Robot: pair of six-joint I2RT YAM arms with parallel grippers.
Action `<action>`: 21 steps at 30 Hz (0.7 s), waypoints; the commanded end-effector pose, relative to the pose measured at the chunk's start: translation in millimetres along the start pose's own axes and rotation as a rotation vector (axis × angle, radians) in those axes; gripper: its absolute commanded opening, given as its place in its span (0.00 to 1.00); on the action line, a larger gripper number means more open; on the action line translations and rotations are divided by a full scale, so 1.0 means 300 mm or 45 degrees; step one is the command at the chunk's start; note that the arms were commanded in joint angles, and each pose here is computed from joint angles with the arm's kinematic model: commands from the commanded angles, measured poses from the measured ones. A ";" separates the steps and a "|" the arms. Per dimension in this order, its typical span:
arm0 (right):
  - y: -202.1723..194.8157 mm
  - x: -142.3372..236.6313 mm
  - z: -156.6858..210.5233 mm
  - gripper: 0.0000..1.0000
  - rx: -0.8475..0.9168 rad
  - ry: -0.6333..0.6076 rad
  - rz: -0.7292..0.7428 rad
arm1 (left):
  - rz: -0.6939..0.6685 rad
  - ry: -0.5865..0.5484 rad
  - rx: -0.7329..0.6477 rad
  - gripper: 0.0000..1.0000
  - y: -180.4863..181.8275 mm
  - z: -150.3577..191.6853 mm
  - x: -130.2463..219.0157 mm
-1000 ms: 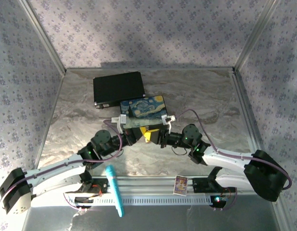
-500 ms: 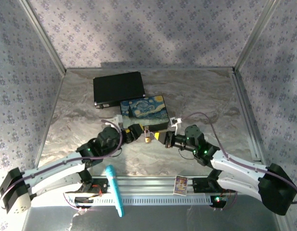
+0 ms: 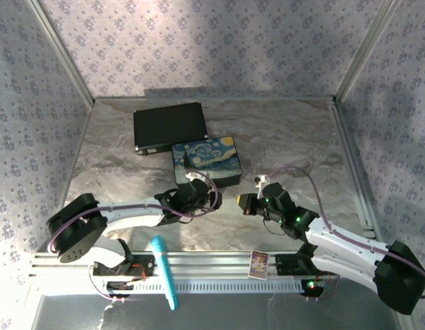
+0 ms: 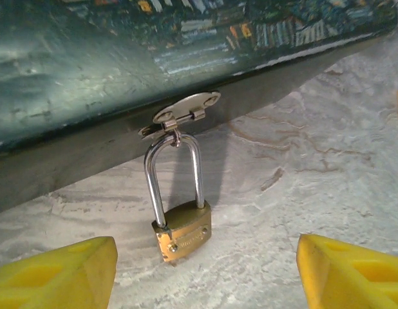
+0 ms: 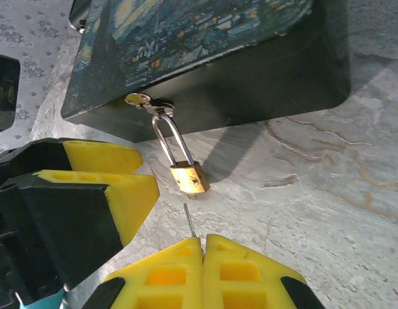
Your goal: Unlock a padlock with a key
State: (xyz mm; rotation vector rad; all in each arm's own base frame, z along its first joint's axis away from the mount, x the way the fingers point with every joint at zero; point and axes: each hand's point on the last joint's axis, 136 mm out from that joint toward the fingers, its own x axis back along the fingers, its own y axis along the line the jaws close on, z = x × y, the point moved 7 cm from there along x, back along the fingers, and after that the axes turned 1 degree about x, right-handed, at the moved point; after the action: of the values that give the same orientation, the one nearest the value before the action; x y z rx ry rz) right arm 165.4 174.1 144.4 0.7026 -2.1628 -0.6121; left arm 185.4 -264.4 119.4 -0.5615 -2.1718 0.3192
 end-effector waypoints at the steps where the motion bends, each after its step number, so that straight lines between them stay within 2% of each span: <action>1: -0.036 0.006 0.014 0.00 -0.029 -0.012 0.058 | 0.067 -0.087 -0.040 0.74 -0.025 -0.031 -0.019; 3: -0.043 0.004 0.023 0.00 -0.047 -0.015 0.051 | 0.128 -0.039 0.038 0.73 -0.010 -0.021 -0.057; 5: -0.047 0.003 0.030 0.00 -0.056 -0.008 0.048 | 0.117 -0.014 0.102 0.72 0.014 -0.010 -0.083; 14: -0.063 0.000 0.040 0.00 -0.056 0.000 0.077 | 0.136 -0.047 0.130 0.64 0.022 0.021 -0.092; 21: -0.073 -0.018 0.049 0.00 -0.063 0.016 0.091 | 0.121 -0.019 0.156 0.50 0.020 0.050 -0.109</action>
State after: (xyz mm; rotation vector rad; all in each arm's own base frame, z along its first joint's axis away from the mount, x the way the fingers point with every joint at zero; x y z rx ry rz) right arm 160.6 166.6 124.1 0.6378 -2.1369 -0.6044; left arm 194.1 -273.0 89.7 -0.5927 -2.1427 0.4741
